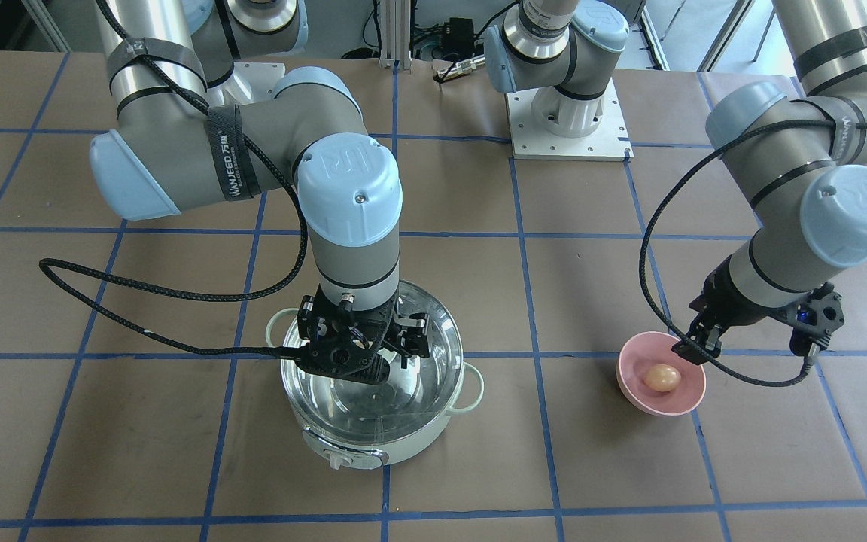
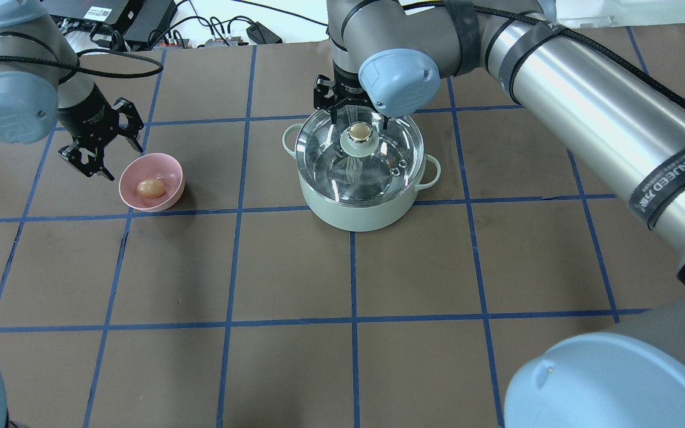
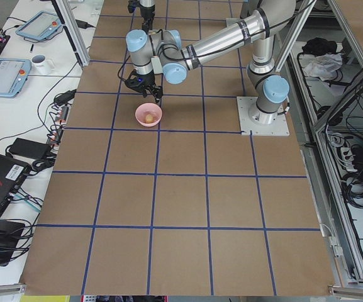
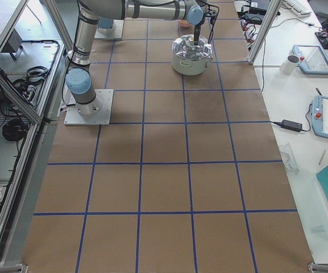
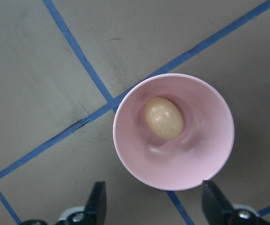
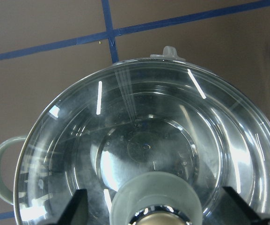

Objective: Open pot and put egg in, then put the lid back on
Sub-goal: 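Grasp the egg with the left gripper while the right gripper lifts the glass lid off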

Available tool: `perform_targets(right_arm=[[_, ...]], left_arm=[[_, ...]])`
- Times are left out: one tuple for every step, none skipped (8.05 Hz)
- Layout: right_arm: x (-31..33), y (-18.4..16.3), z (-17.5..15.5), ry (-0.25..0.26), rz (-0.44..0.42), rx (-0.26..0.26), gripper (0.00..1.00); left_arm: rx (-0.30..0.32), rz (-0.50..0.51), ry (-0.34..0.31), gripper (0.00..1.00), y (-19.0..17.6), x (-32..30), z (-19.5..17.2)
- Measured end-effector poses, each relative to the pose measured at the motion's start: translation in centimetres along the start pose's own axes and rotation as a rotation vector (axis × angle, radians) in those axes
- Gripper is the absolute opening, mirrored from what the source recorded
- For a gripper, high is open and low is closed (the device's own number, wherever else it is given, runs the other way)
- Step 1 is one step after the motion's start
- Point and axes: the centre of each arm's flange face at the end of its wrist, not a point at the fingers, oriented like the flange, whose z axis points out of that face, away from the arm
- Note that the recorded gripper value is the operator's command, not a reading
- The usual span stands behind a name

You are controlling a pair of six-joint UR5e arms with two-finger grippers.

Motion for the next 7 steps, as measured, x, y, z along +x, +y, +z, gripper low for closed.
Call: perform_targets(right_arm=[[-0.1,0.2,0.2,0.004,-0.006,-0.003,0.46],[-0.2,0.4,0.2,0.008,-0.011,-0.010,0.44],[-0.1,0.6,0.2,0.013,-0.015,-0.019,0.43],[-0.1,0.7,0.2,0.014,-0.017,-0.025,0.43],[0.0,0.8,0.1,0.014,-0.017,-0.029,0.42],[0.0,0.9,0.0,0.013,-0.018,-0.032,0.42],[0.0,0.9,-0.1,0.012,-0.020,-0.031,0.42]], left_arm=[[-0.013,0.001,-0.013,0.70,-0.1,0.2,1.0],[-0.025,0.000,-0.026,0.71,-0.2,0.3,2.0],[-0.035,-0.006,-0.041,0.71,-0.3,0.5,3.0],[-0.047,-0.018,-0.057,0.71,-0.4,0.7,4.1],[-0.058,-0.025,-0.072,0.71,-0.5,0.8,5.1],[-0.066,-0.028,-0.081,0.71,-0.5,1.0,5.9],[-0.071,-0.030,-0.086,0.71,-0.7,1.1,6.5]])
